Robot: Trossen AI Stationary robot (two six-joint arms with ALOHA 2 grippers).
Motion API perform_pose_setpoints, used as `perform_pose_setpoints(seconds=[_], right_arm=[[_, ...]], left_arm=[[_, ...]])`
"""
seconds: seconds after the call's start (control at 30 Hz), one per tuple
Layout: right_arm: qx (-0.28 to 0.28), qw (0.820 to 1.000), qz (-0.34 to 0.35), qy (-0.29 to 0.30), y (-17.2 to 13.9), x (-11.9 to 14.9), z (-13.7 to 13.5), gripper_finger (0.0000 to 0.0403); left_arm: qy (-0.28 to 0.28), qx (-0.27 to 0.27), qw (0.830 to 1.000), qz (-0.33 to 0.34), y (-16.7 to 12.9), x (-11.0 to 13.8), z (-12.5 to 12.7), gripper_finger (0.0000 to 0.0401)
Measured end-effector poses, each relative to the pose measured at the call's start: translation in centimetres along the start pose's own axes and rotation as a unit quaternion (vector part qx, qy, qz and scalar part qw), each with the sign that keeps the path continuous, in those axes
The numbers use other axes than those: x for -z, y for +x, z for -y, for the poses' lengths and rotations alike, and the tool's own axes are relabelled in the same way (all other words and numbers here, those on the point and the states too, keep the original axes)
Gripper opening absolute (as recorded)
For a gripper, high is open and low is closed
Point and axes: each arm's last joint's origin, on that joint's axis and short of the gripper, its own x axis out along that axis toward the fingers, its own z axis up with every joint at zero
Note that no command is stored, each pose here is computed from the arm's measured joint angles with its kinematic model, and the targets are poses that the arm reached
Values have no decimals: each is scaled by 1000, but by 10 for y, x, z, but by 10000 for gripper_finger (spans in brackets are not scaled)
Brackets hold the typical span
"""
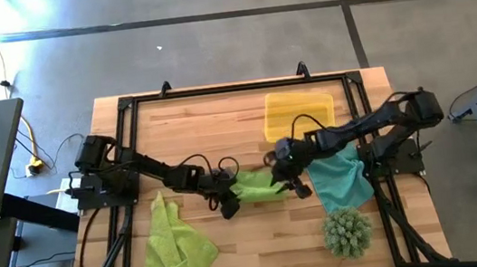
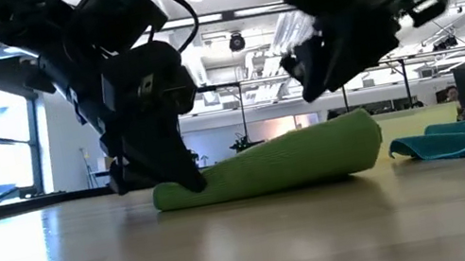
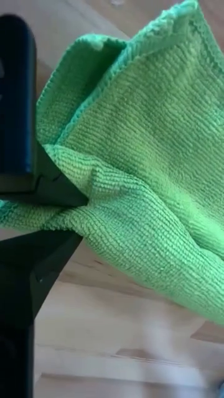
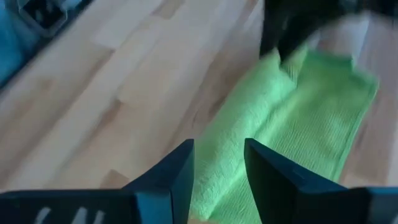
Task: Roll microfiber towels into tight, uniform cylinder then place into a basket
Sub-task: Roll the top green microfiber towel
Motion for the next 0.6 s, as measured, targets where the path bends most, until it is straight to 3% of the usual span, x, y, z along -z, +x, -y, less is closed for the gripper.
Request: perform_pose_setpoints(seconds=[0.07, 0.17, 0.3, 0.6], right_arm=[[28, 998, -17, -56, 6, -4, -13, 129], [72, 992, -54, -93, 20, -3, -30, 129], [112, 986, -80, -90, 31, -1, -43, 129], [111, 991, -63, -40, 34, -5, -62, 129]], left_arm=[[-9, 2, 1000, 2, 0, 0, 0, 52], [-20, 2, 1000, 1, 0, 0, 0, 45], [-30, 2, 1000, 2, 0, 0, 0, 41], [-44, 1, 999, 4, 0, 0, 0, 41]])
